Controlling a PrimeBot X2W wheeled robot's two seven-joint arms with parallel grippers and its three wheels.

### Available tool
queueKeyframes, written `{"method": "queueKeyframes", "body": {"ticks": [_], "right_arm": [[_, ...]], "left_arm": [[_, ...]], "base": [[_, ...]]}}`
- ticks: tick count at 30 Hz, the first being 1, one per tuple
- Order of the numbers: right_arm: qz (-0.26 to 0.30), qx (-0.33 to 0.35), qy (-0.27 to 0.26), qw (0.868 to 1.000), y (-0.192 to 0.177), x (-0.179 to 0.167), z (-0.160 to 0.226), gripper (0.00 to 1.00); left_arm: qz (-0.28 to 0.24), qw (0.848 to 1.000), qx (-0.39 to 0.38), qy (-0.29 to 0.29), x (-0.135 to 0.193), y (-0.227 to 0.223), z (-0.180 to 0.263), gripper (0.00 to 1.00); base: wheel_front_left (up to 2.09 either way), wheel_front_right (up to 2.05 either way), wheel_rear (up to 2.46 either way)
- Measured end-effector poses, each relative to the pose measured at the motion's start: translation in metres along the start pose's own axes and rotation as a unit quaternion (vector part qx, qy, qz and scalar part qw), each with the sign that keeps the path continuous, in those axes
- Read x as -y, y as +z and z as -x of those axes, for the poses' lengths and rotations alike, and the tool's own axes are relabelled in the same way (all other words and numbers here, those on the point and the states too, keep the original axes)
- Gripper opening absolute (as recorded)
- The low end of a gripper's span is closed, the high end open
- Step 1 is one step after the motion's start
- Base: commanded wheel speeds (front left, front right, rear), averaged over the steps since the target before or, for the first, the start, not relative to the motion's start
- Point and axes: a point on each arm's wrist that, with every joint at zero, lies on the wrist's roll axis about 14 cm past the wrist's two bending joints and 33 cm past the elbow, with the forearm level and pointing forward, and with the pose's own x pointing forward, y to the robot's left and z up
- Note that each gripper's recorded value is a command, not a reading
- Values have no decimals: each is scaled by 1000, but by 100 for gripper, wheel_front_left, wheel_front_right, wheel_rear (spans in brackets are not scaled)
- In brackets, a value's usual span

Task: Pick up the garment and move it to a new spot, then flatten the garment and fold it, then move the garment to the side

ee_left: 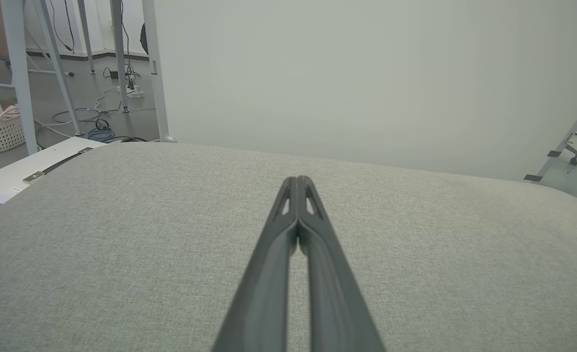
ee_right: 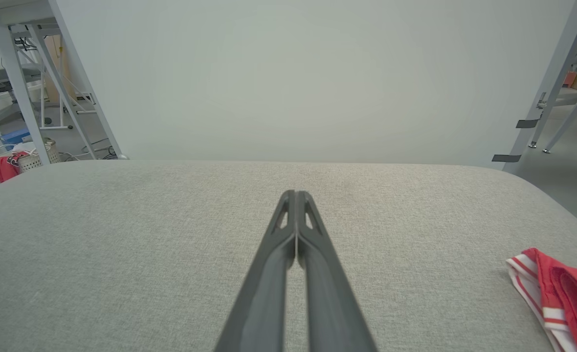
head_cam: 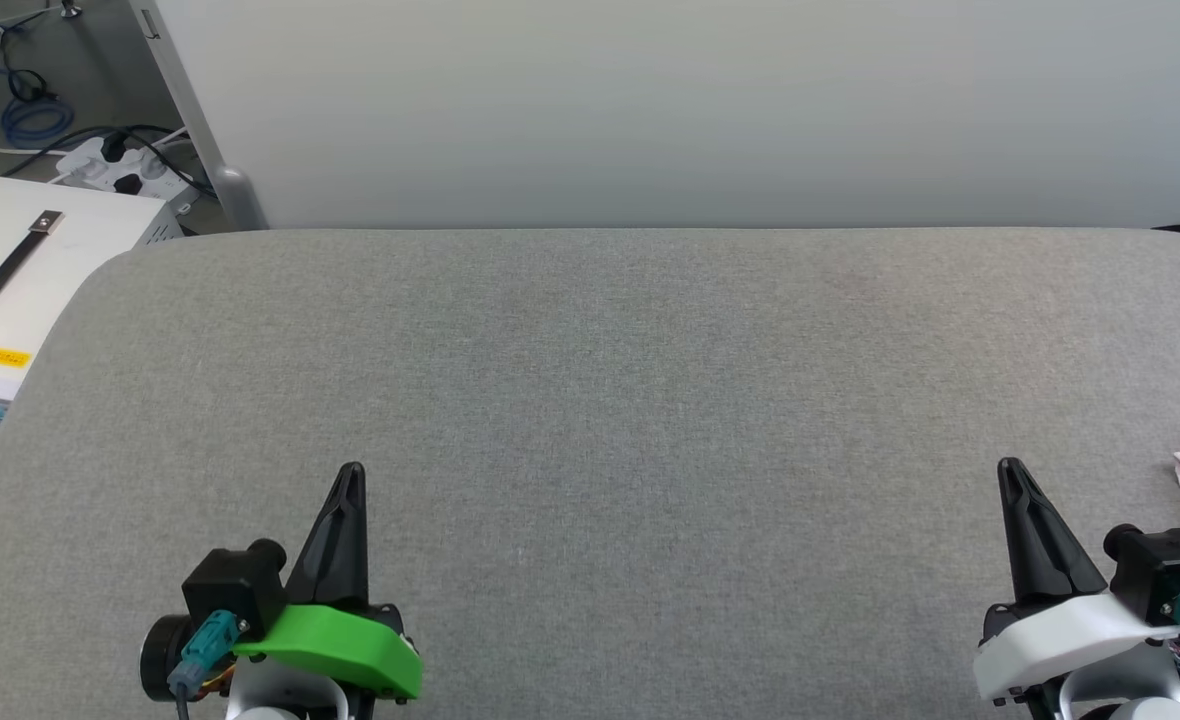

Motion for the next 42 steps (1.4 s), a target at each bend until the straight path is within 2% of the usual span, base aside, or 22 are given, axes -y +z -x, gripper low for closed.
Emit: {"method": "queueKeyframes", "body": {"ticks": [42], "right_arm": [[25,-32,3,999,-8,-5,0,0]], "left_arm": [[-52,998,-28,9,-1,-1,-4,0]], "base": [[0,0,0]]}}
